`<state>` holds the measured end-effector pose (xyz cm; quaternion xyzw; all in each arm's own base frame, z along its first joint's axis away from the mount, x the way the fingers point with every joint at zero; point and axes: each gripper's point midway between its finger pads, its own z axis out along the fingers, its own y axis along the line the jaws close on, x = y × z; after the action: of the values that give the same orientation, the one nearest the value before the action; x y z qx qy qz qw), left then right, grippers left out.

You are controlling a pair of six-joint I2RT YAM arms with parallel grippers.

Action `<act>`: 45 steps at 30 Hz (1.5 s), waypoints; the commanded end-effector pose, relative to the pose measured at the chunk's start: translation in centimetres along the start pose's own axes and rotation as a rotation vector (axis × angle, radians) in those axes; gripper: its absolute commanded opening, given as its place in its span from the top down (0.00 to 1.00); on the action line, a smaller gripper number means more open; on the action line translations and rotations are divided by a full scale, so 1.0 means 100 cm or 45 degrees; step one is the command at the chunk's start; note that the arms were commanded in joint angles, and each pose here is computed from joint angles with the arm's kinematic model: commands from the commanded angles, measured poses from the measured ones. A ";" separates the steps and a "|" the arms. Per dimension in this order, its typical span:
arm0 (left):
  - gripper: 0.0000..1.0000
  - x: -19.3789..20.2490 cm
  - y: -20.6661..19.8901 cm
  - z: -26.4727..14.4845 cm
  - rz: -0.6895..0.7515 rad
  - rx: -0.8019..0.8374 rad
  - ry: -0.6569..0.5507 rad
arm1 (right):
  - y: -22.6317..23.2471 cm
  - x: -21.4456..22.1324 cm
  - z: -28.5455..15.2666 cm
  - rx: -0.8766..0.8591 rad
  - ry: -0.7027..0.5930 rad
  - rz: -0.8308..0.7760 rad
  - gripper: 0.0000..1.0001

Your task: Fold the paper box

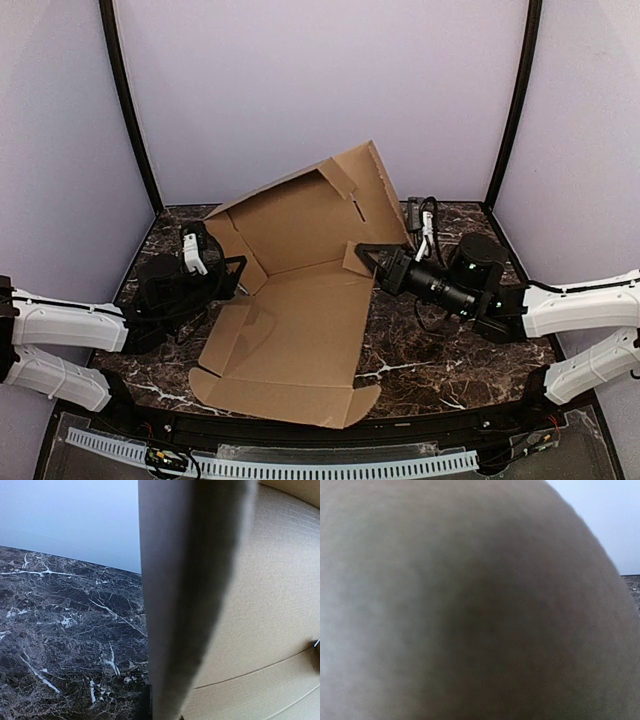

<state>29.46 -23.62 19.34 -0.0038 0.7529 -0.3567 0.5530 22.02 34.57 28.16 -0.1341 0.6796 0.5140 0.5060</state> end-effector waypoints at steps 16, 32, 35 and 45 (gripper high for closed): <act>0.99 -0.037 -0.050 -0.013 0.215 0.178 -0.071 | -0.049 0.045 -0.045 0.346 0.302 -0.224 1.00; 0.99 -0.039 0.020 -0.018 0.366 -0.293 -0.120 | 0.045 0.017 -0.095 -0.213 0.216 -0.150 1.00; 0.99 -0.040 0.033 -0.022 0.354 -0.377 -0.142 | 0.059 0.020 -0.095 -0.296 0.225 -0.126 1.00; 0.99 -0.040 0.040 -0.025 0.316 -0.416 -0.169 | 0.065 0.055 -0.058 -0.183 0.389 -0.204 1.00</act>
<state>30.59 -18.13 20.78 -0.0053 0.7610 -0.1543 0.6301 11.67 32.76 26.12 -0.2902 0.6938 0.5118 0.4153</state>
